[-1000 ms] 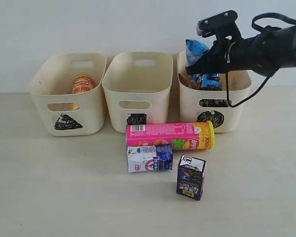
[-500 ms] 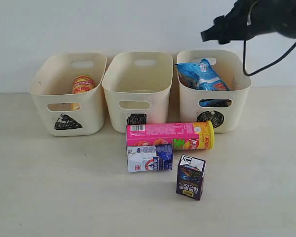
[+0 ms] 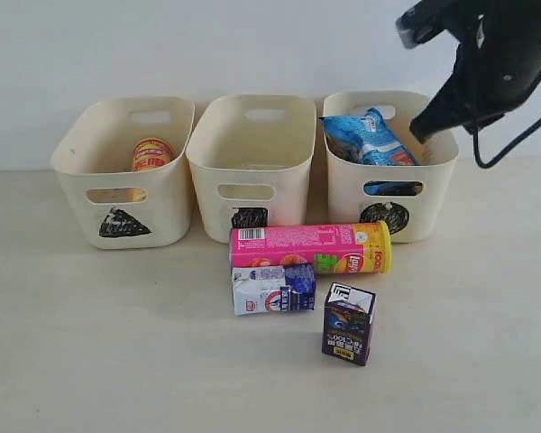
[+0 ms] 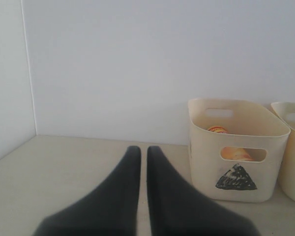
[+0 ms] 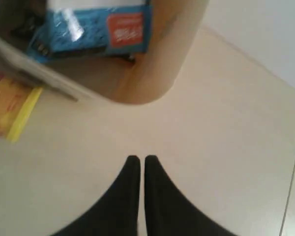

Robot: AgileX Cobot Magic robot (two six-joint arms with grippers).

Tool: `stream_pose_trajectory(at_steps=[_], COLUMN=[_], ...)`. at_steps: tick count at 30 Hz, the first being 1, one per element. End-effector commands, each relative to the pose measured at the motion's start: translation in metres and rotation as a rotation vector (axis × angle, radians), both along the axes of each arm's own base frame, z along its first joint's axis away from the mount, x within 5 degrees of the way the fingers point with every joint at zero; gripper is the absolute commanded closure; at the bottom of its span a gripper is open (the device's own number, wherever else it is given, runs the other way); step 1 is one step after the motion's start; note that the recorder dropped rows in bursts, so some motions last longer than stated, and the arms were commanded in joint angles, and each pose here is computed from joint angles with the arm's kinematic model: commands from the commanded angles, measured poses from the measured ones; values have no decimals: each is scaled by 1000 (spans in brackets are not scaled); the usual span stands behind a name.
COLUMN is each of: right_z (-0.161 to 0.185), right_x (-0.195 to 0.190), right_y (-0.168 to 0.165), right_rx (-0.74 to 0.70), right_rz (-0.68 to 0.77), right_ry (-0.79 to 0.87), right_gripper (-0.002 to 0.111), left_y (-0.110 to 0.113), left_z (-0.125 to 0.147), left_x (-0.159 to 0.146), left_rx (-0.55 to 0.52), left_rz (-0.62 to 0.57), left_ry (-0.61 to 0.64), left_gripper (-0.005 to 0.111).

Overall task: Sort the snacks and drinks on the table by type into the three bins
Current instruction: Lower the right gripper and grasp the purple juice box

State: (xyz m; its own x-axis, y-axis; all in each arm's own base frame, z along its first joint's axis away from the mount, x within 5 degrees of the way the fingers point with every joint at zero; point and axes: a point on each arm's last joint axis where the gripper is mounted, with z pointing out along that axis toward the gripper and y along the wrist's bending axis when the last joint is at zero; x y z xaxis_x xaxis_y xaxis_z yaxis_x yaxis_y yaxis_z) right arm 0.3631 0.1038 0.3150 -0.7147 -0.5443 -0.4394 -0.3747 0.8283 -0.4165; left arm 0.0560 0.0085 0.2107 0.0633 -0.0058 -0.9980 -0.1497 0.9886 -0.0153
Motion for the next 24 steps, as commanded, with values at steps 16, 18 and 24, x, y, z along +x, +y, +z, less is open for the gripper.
stream_pose_trajectory(at_steps=[16, 18, 24], right_z=[-58, -68, -81], right_x=[-92, -90, -86], right_y=[99, 100, 104], right_rx=[-24, -5, 15], right_rz=[604, 614, 658], right_ry=[483, 430, 321], right_gripper=[56, 34, 29], left_y=[0, 0, 0], left_z=[1, 1, 1], left_x=[0, 0, 0], left_rx=[-12, -12, -12], left_rz=[4, 4, 4], left_ry=[-9, -9, -9], left_gripper=[102, 102, 102])
